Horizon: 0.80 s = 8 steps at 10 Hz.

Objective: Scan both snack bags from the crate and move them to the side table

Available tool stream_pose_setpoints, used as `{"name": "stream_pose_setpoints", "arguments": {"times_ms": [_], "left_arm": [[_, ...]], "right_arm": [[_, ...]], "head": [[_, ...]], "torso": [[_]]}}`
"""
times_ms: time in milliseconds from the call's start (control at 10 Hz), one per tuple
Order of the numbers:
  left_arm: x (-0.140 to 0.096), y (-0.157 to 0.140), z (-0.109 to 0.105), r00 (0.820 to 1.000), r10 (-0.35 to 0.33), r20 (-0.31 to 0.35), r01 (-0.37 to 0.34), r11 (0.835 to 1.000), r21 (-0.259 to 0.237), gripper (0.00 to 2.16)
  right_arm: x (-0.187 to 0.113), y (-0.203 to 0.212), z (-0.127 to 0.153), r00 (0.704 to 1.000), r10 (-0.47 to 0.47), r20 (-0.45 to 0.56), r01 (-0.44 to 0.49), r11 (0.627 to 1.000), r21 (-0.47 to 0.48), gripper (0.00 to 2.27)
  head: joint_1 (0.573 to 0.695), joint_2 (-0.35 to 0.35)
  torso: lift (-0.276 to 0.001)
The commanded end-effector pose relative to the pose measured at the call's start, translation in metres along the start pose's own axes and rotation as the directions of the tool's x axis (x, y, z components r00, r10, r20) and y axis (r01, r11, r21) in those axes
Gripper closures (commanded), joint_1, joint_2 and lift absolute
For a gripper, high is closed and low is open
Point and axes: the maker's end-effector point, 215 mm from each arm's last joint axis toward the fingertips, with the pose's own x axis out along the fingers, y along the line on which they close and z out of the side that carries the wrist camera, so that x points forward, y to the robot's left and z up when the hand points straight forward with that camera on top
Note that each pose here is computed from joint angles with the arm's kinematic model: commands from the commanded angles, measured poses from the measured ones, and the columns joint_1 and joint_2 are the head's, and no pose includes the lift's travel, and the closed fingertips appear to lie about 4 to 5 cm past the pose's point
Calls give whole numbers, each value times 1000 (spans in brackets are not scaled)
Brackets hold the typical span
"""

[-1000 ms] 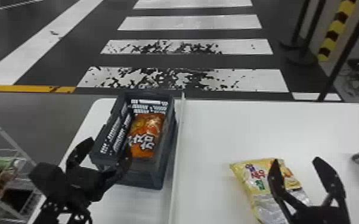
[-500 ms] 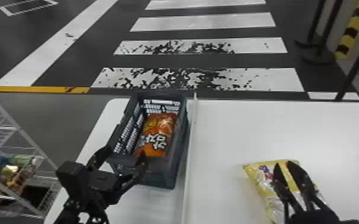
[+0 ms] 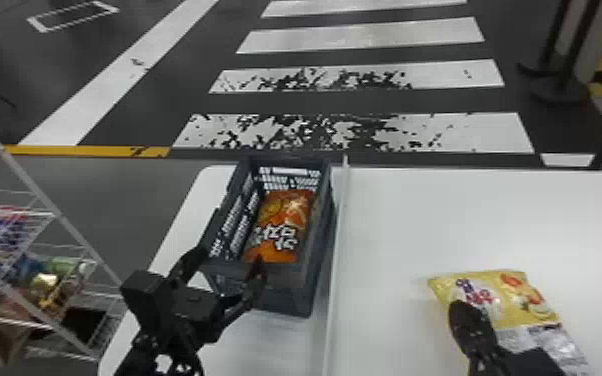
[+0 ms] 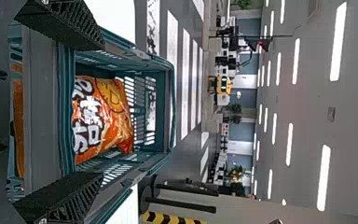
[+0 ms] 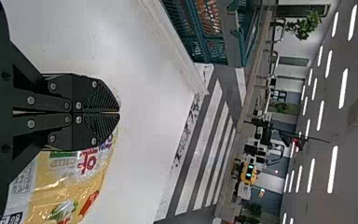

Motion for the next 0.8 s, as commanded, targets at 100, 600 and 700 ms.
{"name": "stream_pose_setpoints", "arguments": {"times_ms": [100,600,700], "left_arm": [[0,0,-2,1000,-3,-2,3,1000,-4,36],[0,3,-9,1000,-1,-14,1,1000,-10,39],[0,3,-10,1000,-1,-16,1,1000,-10,43]], "right_arm": [[8,25,-12,996,57,-70,-58,998,-18,2240],[19,15,-52,984,50,-171,-55,998,-28,2236],[22,10,-55,983,44,-175,-51,998,-31,2236]], "head": [[695,242],[695,258],[695,251]], "torso": [[-99],[-99],[-99]]}}
